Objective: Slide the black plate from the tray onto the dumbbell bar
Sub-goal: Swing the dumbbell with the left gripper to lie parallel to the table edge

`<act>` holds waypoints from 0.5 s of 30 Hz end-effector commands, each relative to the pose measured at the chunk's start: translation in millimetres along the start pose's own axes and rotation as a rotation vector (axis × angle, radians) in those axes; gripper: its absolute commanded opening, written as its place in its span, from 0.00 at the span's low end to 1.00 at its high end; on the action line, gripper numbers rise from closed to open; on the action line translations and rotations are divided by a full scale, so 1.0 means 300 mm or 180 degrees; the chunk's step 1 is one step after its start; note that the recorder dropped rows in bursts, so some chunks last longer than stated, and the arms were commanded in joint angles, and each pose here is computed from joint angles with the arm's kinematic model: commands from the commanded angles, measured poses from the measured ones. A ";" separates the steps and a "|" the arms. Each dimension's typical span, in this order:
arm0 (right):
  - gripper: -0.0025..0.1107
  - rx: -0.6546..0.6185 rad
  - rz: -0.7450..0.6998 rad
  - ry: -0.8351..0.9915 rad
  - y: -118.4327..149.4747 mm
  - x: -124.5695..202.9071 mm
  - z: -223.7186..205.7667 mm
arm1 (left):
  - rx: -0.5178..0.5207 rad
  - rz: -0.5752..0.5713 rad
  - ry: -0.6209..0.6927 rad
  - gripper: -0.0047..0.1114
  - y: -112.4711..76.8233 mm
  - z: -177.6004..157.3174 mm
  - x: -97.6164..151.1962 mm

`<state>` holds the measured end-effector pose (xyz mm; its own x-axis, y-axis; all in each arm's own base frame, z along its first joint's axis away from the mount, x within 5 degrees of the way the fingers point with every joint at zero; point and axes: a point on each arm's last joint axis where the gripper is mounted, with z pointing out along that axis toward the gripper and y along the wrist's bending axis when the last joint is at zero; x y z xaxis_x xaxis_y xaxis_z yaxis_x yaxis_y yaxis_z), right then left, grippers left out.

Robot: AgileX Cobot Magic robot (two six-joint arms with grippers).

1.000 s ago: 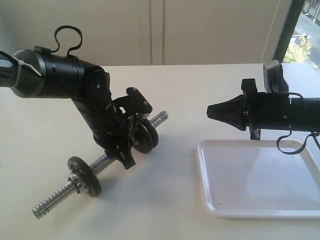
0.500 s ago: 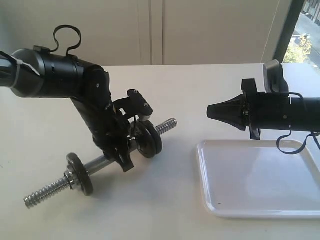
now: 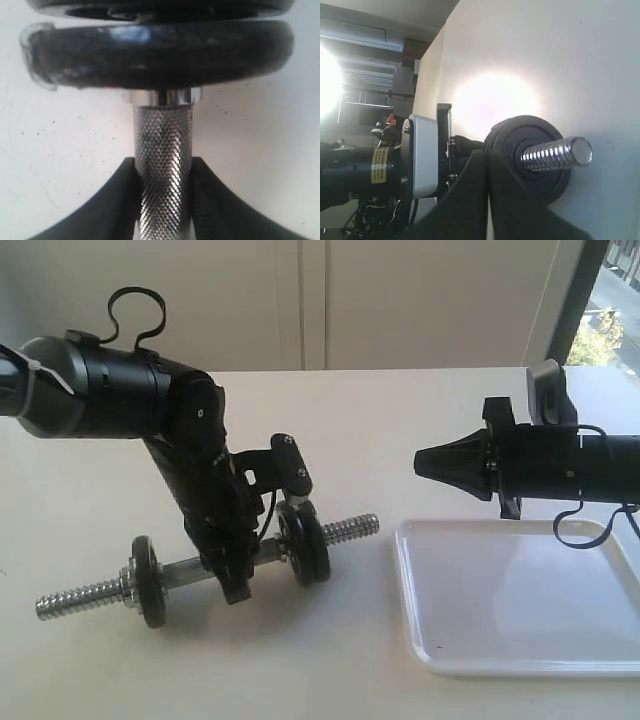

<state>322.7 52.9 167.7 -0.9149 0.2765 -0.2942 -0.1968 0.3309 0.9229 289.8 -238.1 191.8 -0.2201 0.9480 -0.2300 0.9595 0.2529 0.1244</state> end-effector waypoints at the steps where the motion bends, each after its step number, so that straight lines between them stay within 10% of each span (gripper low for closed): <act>1: 0.02 -0.0054 -0.0066 -0.0027 0.013 -0.005 -0.003 | -0.0167 0.0134 -0.0407 0.04 -0.022 -0.088 -0.057; 15: 0.02 -0.0054 -0.0066 -0.0027 0.013 -0.005 -0.003 | -0.0116 0.0369 -0.0392 0.04 -0.028 -0.088 -0.056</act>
<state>322.7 52.9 167.7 -0.9149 0.2765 -0.2942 -0.1968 0.3309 0.9229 283.1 -249.9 192.5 -0.1267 0.9589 -0.2537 0.9755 0.1668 0.1432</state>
